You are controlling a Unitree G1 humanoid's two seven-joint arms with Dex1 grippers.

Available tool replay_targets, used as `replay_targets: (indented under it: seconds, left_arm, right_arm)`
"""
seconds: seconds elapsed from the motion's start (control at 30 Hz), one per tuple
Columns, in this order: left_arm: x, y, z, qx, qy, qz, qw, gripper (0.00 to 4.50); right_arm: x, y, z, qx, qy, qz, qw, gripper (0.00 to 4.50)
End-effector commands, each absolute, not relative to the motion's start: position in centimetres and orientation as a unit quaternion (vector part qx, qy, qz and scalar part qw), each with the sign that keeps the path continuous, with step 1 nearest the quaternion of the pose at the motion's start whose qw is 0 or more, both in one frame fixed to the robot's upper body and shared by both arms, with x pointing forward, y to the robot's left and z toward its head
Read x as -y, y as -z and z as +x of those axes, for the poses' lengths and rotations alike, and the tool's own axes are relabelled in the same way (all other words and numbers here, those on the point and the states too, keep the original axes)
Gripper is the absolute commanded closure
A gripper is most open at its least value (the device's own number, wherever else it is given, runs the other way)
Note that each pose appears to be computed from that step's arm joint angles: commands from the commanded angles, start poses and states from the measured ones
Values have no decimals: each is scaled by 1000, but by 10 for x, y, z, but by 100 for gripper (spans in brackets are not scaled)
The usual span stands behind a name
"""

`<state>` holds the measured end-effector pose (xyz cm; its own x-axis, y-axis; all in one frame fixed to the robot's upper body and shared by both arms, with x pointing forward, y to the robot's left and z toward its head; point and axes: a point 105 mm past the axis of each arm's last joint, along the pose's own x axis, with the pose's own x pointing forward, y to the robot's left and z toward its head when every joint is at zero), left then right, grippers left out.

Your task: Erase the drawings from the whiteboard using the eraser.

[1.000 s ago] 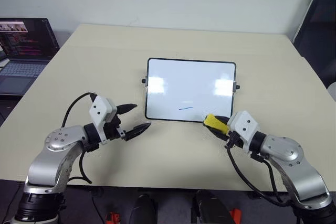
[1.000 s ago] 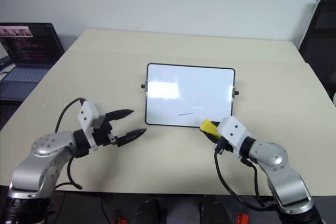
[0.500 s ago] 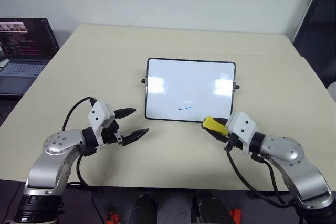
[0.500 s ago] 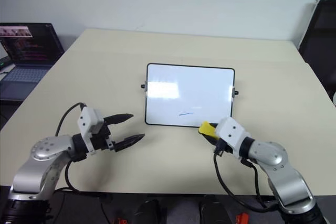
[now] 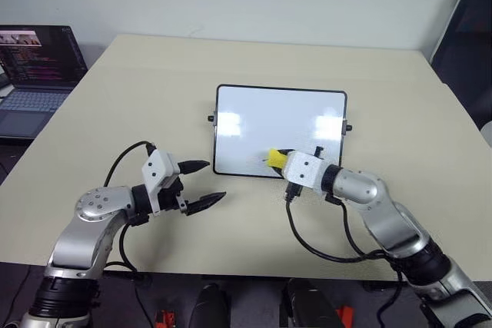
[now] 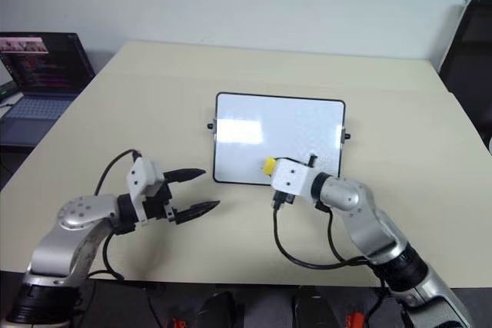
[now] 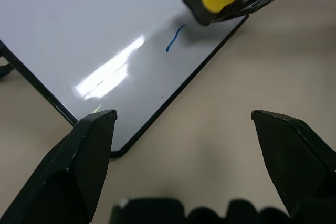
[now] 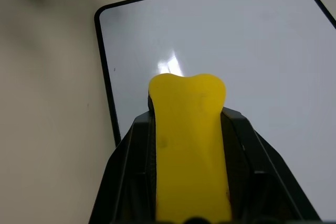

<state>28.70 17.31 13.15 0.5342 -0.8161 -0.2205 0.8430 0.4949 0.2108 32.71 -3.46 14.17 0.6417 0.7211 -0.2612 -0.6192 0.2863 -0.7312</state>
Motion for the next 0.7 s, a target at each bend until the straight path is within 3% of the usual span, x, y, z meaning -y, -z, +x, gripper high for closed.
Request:
replay_targets:
  seconds: [0.03, 0.33, 0.7]
  left_arm:
    - [-169, -142, 289, -26, 488, 165, 857, 0]
    - [-171, -138, 290, -26, 493, 162, 855, 0]
    - [-164, -138, 292, -21, 498, 159, 852, 0]
  right_arm:
    - [17, -153, 334, 93, -423, -448, 782, 320]
    - [23, -131, 344, 42, -430, -491, 757, 320]
    - [106, -121, 348, -50, -343, -526, 777, 320]
